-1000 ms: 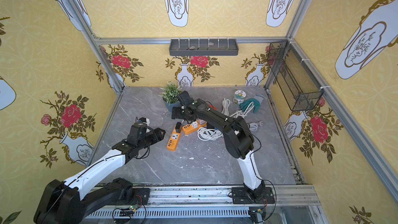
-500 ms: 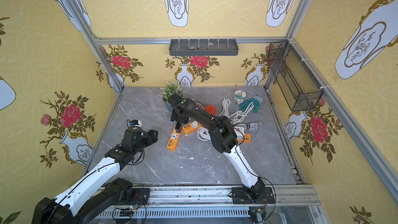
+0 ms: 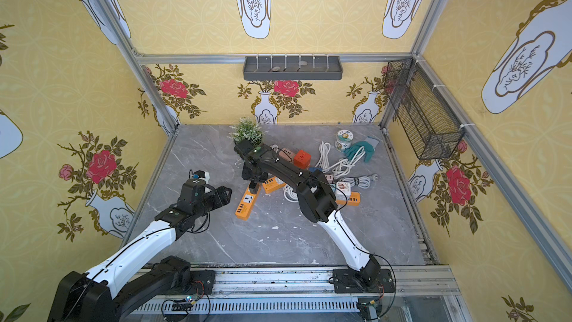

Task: Pull the plug off the socket
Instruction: Remove the plug from the socket.

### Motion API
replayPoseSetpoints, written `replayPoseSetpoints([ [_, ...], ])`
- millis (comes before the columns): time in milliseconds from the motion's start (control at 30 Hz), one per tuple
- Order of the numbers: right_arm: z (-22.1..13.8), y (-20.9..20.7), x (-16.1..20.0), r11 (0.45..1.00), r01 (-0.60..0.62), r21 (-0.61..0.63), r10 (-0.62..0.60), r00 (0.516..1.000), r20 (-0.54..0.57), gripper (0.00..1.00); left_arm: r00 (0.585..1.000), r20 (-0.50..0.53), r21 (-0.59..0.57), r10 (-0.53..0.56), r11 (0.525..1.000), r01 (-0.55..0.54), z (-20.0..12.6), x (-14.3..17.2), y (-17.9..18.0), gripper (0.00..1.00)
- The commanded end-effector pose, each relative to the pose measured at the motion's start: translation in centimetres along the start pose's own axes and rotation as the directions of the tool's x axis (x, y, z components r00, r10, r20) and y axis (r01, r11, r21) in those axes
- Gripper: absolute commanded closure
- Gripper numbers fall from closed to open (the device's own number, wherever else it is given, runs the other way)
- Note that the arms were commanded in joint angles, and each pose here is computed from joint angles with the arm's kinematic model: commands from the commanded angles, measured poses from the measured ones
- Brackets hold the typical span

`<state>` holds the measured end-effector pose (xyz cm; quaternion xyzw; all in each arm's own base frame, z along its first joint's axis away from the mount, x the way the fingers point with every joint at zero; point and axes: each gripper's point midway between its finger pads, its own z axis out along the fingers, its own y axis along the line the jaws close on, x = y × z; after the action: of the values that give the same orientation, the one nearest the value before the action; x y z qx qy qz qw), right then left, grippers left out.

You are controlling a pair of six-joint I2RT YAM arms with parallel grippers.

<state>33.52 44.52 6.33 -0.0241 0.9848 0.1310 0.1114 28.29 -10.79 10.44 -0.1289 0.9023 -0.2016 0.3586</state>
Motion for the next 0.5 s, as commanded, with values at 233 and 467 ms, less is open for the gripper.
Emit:
replayPoseSetpoints([
  [233, -0.6, -0.3, 1.3, 0.999, 0.012, 0.042, -0.012, 1.000, -0.015, 0.49, 1.000, -0.002, 0.037, -0.031, 0.999, 0.031, -0.2, 0.5, -0.3, 0.20],
  [467, -0.8, 0.0, 2.0, 0.999, 0.018, 0.035, -0.017, 1.000, -0.026, 0.52, 0.999, -0.001, 0.038, -0.048, 0.998, 0.048, -0.4, 0.7, -0.1, 0.20],
])
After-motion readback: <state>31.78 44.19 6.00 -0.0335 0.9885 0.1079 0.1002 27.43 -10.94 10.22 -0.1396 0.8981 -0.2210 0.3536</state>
